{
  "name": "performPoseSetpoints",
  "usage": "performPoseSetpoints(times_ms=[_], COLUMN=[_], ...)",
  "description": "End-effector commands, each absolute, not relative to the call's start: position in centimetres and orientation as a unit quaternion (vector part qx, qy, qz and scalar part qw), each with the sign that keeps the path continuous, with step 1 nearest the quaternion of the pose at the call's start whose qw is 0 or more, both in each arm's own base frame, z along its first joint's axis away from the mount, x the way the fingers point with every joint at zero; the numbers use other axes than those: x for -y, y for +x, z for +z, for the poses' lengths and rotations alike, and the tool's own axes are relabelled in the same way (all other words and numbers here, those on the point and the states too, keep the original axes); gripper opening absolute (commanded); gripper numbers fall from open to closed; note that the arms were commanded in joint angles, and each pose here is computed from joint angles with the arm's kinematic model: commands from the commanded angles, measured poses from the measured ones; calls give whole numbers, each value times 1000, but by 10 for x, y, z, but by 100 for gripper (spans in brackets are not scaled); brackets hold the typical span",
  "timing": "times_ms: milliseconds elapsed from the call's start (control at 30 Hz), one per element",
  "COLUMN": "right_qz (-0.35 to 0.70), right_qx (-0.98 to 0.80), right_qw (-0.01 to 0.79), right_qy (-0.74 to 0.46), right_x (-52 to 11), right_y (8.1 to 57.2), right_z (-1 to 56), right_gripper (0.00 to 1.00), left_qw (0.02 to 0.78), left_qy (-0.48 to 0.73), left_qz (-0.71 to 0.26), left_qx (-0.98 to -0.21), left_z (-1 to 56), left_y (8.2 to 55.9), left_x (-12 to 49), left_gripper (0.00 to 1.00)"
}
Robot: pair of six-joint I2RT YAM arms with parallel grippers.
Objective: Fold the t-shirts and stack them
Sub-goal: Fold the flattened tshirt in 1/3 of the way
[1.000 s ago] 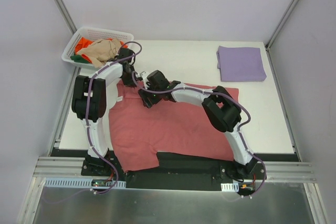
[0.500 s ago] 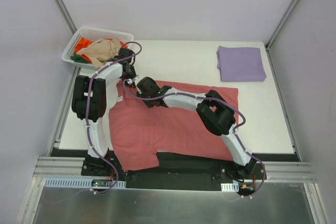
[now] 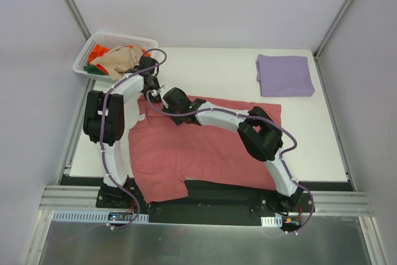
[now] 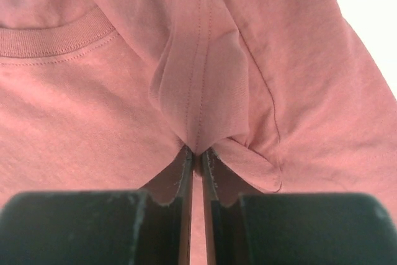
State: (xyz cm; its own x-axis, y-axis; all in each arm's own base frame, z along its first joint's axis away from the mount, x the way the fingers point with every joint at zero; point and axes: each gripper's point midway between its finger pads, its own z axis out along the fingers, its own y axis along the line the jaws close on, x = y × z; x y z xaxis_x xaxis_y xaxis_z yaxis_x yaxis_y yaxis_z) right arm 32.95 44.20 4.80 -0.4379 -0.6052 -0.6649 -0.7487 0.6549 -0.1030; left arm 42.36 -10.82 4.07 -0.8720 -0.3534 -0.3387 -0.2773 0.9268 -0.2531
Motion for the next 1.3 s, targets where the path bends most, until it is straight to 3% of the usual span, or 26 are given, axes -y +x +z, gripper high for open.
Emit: performPoseSetpoints(times_ms=[0,67,267,1000,1100,1167,1200,1267], right_qz=[122,124,127,189,191,188,184,181], right_qx=[-833,-835,-835,-829,-831,-833,-836,-838], right_qw=[363,356,347,239,231,230,230,237], right_qy=[-399,-400,-407,-468,-468,-466,-463,-457], right_x=[-445,-445,-436,-405,-395,-388,-383,-376], right_y=[331,329,322,268,258,254,252,250], right_z=[78,76,87,78,80,81,83,89], right_gripper=[8,3,2,9,14,24,40,53], left_qw=[206,204,206,164,148,140,136,128], left_qy=[-168,-167,-172,-235,-248,-252,-250,-245], left_qz=[-116,-117,-119,-147,-135,-127,-125,-131], left_qx=[-957,-957,-956,-947,-948,-949,-950,-952], left_z=[63,63,69,62,50,42,40,38], left_y=[420,417,403,279,262,254,251,246], left_x=[107,108,106,111,108,106,106,109], left_gripper=[0,0,0,0,0,0,5,33])
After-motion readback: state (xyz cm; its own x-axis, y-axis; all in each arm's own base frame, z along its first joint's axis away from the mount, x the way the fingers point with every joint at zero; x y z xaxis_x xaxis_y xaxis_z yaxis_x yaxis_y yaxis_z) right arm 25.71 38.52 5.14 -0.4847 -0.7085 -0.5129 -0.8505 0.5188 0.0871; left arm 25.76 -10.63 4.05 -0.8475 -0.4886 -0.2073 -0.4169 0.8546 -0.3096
